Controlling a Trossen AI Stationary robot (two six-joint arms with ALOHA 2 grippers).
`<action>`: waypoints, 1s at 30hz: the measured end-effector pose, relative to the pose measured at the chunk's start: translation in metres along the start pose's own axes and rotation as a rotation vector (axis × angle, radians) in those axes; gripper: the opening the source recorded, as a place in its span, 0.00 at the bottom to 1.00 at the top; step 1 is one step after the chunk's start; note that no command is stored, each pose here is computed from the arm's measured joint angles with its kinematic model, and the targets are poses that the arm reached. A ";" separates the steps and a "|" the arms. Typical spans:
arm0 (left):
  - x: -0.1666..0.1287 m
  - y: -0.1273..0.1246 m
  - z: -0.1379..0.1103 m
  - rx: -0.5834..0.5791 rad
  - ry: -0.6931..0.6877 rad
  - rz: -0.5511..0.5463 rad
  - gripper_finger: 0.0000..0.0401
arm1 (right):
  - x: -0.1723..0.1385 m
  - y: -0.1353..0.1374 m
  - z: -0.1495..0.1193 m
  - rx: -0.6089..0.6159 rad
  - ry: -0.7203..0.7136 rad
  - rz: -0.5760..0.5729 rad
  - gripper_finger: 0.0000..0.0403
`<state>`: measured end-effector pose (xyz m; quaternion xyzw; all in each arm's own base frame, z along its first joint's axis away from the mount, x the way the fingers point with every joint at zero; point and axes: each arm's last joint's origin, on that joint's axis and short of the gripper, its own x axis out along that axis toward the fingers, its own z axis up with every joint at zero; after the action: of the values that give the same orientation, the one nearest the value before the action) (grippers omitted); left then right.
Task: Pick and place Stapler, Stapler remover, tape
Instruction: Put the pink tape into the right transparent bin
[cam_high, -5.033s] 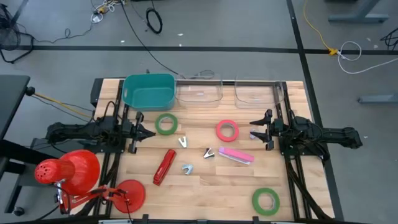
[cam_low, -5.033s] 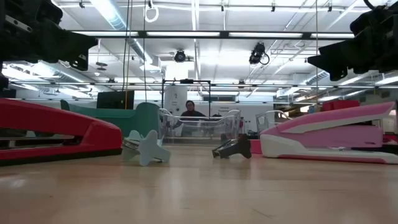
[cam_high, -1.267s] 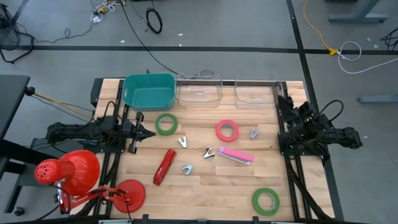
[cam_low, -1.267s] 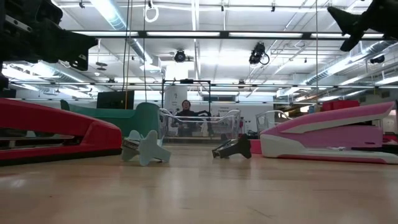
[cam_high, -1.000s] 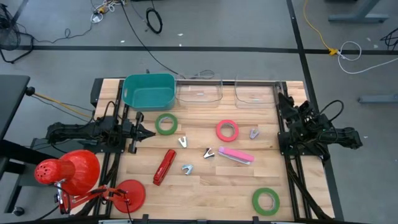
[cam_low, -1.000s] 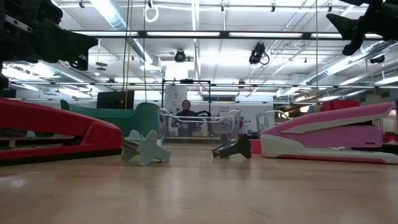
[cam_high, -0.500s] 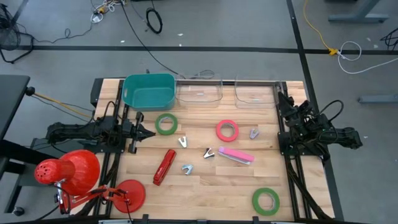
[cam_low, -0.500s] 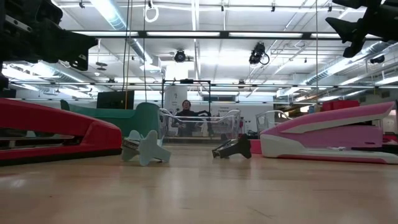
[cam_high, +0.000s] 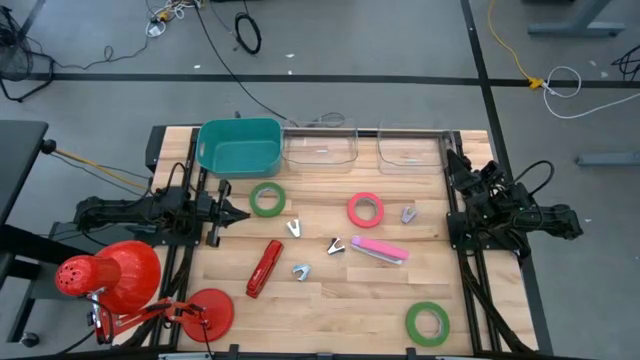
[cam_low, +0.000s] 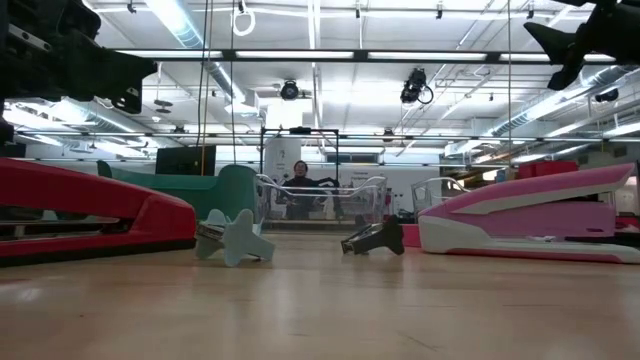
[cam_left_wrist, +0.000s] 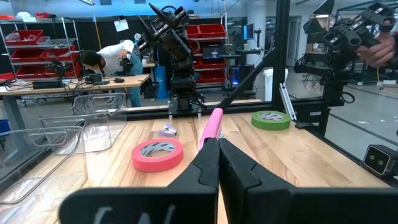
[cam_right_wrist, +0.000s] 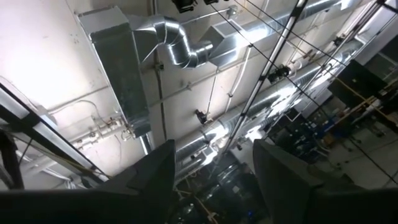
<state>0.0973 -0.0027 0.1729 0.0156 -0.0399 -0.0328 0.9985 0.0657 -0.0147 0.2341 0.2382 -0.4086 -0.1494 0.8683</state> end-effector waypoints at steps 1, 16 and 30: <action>0.000 0.000 0.000 0.000 -0.001 0.000 0.01 | 0.000 0.001 0.001 0.006 -0.001 0.004 0.53; 0.000 0.000 0.000 0.000 0.000 0.000 0.01 | 0.031 0.034 0.045 -0.068 -0.026 0.050 0.53; 0.000 0.000 0.000 0.000 0.000 0.000 0.01 | 0.090 0.080 0.082 -0.230 0.070 0.086 0.54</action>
<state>0.0973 -0.0027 0.1729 0.0157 -0.0399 -0.0329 0.9985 0.0630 -0.0119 0.3800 0.1246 -0.3678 -0.1494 0.9093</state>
